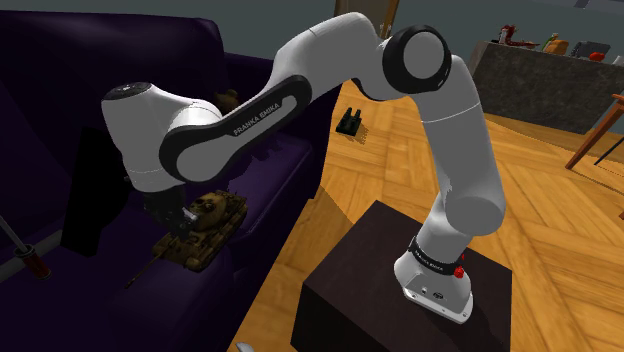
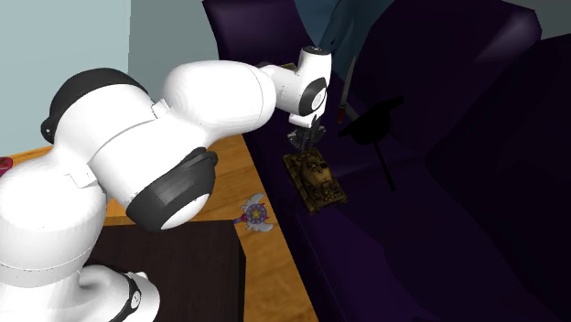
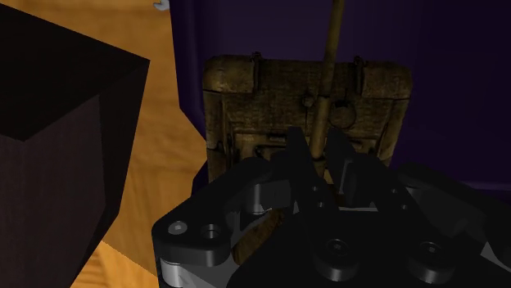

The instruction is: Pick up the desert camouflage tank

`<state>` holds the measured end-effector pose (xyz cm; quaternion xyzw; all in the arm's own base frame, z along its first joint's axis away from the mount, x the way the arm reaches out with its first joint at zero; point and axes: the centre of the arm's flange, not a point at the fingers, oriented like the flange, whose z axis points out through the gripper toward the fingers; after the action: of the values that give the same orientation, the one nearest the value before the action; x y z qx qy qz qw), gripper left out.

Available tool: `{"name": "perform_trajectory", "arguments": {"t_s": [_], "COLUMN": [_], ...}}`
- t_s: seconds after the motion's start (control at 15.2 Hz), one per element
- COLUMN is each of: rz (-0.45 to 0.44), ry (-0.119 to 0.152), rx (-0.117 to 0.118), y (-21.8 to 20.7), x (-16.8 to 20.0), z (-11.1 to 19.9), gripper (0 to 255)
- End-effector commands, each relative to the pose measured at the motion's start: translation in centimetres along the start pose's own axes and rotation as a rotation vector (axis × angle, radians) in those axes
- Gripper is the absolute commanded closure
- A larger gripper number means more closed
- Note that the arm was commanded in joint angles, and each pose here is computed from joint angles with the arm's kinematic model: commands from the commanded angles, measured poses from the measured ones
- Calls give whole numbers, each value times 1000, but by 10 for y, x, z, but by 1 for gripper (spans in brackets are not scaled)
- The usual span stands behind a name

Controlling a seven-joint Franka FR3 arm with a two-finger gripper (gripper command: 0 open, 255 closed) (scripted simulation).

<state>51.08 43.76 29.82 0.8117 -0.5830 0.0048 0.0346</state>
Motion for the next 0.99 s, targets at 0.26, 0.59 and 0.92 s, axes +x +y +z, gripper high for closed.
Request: {"name": "perform_trajectory", "arguments": {"t_s": [0.26, 0.59, 0.92], "rz": [-1, -1, -1], "ry": [-1, -1, -1], "rx": [-1, -1, -1], "y": [1, 2, 3], "x": [1, 2, 4], "z": [-15, -41, -68], "gripper": [255, 255, 255]}}
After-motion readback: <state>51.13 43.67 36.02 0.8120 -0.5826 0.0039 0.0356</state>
